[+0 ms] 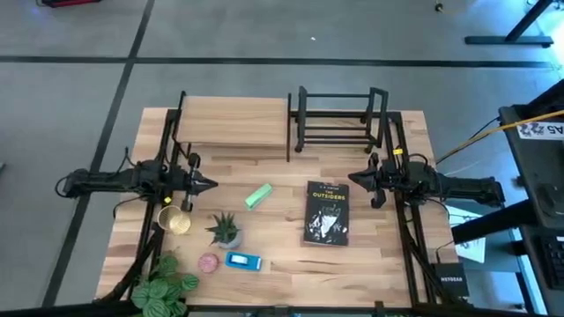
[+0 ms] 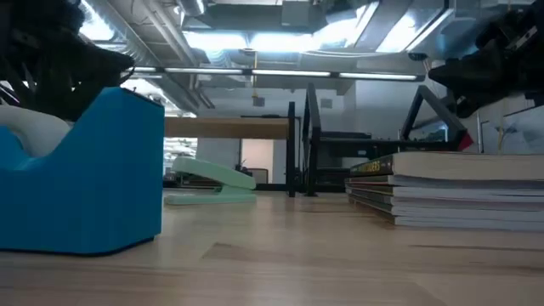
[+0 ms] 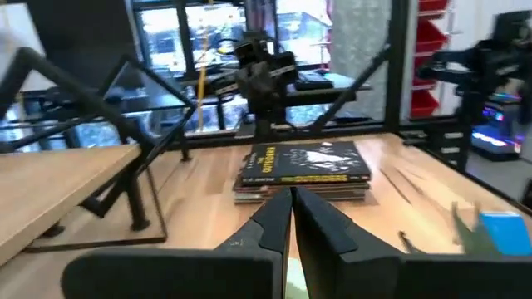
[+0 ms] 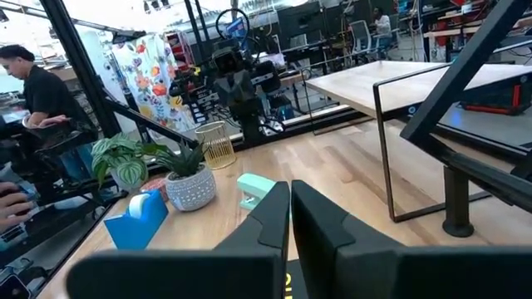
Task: Stock shelves
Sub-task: Return to home position
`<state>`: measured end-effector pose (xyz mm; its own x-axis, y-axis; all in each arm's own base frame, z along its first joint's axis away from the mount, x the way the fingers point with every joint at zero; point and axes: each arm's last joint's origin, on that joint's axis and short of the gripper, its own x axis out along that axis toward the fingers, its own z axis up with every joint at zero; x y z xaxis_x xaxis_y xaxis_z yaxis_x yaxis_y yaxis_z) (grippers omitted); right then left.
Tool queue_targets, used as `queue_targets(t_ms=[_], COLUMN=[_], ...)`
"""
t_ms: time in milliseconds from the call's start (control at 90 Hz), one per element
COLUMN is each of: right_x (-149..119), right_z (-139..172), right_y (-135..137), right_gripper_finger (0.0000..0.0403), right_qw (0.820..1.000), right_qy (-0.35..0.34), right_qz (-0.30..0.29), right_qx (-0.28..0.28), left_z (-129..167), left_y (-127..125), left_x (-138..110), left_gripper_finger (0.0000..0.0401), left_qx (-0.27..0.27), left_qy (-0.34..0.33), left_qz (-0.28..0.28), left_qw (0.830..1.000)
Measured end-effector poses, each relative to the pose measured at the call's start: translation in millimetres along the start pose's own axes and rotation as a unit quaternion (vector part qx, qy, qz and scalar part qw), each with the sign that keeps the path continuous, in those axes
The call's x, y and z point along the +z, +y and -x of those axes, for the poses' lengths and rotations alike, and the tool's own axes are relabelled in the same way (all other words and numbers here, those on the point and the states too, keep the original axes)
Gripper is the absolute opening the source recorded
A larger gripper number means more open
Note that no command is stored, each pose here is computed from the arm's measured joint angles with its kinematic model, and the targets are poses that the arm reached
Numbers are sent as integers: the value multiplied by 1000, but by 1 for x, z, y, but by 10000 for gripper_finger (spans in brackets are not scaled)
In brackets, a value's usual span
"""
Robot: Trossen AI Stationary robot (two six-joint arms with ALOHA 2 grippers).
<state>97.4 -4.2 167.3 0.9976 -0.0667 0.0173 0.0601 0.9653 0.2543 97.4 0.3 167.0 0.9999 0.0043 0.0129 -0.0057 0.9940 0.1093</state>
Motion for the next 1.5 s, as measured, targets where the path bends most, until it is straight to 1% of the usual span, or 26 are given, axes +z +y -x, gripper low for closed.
queue_targets(t_ms=[156, 544, 1500], right_x=[0, 0, 0], right_z=[0, 0, 0], right_y=[0, 0, 0], right_gripper_finger=[1, 1, 1], right_qw=[1000, 1000, 1000], right_qy=[0, 0, 1], right_qz=[0, 0, 0], right_qx=[0, 0, 0], left_z=[0, 0, 0], left_y=[2, 2, 2], left_x=[0, 0, -1], left_gripper_finger=[1, 1, 1], left_qx=[10, 9, 10], left_qy=[0, 3, 3], left_qz=[-9, 27, 29], left_qw=[1000, 1000, 1000])
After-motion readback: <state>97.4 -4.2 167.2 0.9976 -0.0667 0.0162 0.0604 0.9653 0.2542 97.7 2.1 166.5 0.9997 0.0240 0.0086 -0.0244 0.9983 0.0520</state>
